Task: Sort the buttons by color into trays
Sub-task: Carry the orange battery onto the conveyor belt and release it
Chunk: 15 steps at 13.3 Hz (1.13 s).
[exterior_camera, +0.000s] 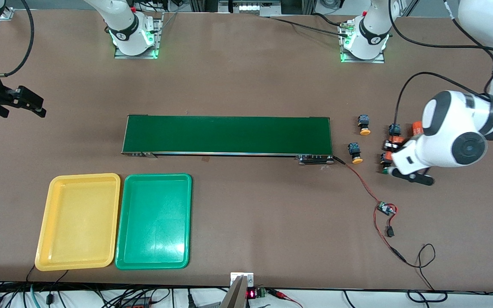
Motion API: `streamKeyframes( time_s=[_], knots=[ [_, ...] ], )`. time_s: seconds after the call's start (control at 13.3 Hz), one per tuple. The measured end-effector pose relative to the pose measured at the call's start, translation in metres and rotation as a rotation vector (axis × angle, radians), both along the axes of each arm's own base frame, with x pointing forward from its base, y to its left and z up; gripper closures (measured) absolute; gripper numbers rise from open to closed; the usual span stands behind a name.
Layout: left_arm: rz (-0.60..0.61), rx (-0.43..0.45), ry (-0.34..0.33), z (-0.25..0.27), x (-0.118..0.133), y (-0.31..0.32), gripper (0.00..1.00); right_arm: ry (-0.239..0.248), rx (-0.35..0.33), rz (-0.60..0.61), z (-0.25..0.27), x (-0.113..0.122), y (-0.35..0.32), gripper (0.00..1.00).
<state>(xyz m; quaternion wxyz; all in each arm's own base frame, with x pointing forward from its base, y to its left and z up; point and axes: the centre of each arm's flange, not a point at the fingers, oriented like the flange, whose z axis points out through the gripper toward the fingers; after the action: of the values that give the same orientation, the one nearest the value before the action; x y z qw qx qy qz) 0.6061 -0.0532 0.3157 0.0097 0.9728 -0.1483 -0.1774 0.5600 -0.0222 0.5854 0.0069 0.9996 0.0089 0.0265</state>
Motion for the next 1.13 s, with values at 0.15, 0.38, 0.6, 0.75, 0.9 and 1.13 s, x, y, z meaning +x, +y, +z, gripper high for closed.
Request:
streamKeyframes(
  time_s=[0.15, 0.38, 0.6, 0.75, 0.9, 1.13],
  knots=[
    [-0.164, -0.073, 0.031, -0.01, -0.008, -0.047, 0.51, 0.0, 0.0, -0.006, 0.0, 0.0, -0.003, 0.0],
    [-0.401, -0.187, 0.041, -0.018, -0.019, -0.106, 0.51, -0.001, 0.0, -0.006, -0.001, 0.0, -0.003, 0.0],
    [-0.668, -0.283, 0.05, -0.015, -0.037, -0.161, 0.51, -0.005, 0.0, -0.006, 0.0, 0.001, -0.003, 0.0],
    [-0.844, -0.34, 0.018, -0.018, -0.044, -0.188, 0.51, -0.005, 0.0, -0.006, 0.0, 0.001, -0.004, 0.0],
    [-0.992, -0.394, -0.036, -0.032, -0.051, -0.206, 0.51, -0.005, 0.0, -0.006, 0.0, 0.001, -0.004, 0.0],
    [-1.147, -0.424, -0.094, -0.065, -0.073, -0.23, 0.51, -0.006, 0.0, -0.006, 0.0, 0.001, -0.004, 0.0]
  ],
)
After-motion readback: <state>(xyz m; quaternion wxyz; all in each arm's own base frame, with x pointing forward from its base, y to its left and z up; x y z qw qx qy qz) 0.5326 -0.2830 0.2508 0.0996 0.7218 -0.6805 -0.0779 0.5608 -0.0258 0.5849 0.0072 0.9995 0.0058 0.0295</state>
